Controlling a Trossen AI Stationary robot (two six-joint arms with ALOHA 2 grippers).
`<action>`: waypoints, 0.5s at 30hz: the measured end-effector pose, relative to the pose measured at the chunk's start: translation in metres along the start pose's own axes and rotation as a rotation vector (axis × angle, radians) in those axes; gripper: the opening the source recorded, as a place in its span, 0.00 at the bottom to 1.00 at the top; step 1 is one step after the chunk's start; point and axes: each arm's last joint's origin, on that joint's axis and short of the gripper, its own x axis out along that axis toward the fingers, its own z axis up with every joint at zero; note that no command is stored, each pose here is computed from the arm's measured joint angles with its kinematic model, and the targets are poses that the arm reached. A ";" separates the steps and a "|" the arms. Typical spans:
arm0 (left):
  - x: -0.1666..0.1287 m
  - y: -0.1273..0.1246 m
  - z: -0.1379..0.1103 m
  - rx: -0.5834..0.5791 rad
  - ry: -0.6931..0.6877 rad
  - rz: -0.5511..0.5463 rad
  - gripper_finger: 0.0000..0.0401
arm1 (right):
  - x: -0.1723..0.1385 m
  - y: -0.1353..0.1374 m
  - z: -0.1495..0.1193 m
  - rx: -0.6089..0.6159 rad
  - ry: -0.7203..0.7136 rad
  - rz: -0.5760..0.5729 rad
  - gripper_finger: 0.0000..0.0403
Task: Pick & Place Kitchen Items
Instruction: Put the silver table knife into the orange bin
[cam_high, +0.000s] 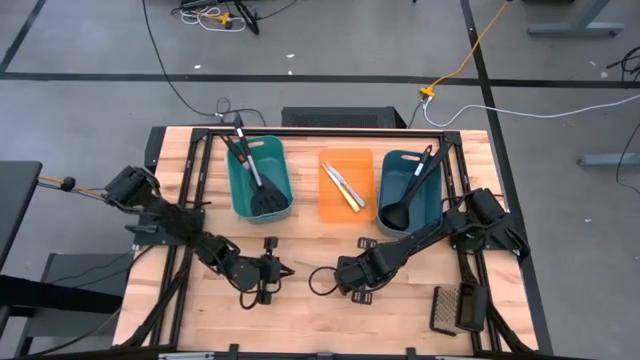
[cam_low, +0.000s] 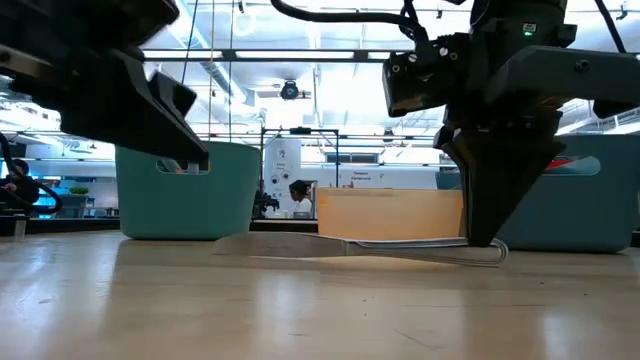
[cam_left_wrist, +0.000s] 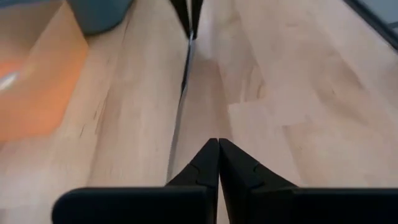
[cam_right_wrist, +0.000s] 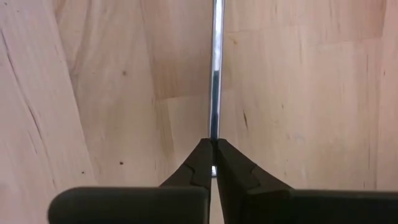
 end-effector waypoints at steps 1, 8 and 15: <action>0.002 0.003 0.000 -0.025 0.011 0.006 0.05 | 0.001 0.000 -0.001 0.000 0.003 -0.002 0.03; 0.011 0.021 0.000 -0.111 0.063 -0.018 0.25 | 0.005 0.001 -0.004 -0.013 -0.011 -0.014 0.03; 0.031 0.024 -0.016 -0.076 0.133 -0.053 0.54 | 0.006 0.002 -0.005 -0.022 -0.022 -0.025 0.03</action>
